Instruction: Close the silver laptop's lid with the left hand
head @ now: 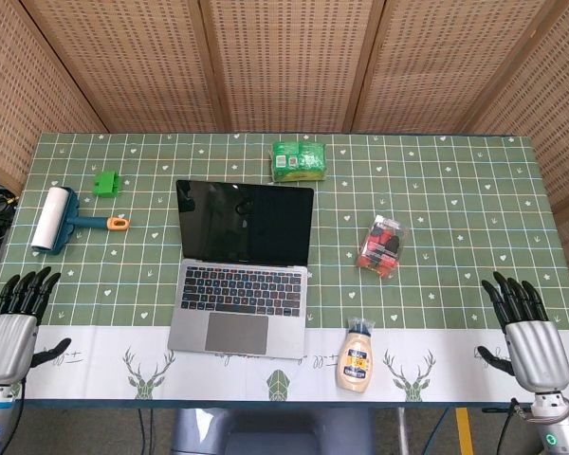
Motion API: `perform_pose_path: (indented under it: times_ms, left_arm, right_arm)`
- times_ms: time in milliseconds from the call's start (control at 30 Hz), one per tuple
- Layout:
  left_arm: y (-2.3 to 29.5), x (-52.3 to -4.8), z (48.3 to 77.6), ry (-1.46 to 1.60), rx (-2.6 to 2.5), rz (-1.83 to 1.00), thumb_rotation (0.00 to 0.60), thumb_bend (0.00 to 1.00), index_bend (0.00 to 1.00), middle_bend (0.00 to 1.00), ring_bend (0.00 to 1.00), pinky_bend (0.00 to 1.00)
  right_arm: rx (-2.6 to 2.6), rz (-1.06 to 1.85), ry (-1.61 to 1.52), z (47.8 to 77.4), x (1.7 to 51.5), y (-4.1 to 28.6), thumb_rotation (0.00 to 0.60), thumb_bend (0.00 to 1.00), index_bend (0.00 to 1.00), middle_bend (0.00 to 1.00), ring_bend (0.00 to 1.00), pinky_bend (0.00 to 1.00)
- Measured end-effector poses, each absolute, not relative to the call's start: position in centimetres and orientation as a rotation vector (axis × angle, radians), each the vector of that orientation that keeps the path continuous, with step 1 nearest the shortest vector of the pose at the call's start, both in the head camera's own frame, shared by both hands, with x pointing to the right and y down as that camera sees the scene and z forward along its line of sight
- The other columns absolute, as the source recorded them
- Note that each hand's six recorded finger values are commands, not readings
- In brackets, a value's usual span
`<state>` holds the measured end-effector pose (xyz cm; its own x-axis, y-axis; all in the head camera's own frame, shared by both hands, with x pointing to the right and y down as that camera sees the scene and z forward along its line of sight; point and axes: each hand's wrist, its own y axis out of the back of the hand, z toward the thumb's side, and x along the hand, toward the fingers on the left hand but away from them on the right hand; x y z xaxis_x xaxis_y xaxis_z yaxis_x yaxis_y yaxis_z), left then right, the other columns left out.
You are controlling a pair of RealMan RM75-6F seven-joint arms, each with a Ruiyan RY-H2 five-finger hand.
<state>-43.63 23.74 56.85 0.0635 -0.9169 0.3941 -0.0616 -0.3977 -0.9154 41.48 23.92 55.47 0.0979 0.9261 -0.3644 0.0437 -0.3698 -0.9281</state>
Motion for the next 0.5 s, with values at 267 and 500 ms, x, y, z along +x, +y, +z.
perform_pose_path:
  times_ms: [267, 500]
  left_arm:
    - [22.7, -42.7, 57.8, 0.971, -1.602, -1.435, 0.600, 0.07, 0.00, 0.00, 0.00, 0.00]
    - [20.9, -41.6, 58.0, 0.962, -1.635, -1.411, 0.600, 0.27, 0.00, 0.00, 0.00, 0.00]
  right_arm:
    - [-1.571, 1.394, -0.983, 55.8, 41.8, 23.7, 0.600, 0.02, 0.00, 0.00, 0.00, 0.00]
    - [-1.570, 1.401, -0.984, 55.9, 41.8, 23.6, 0.600, 0.02, 0.00, 0.00, 0.00, 0.00]
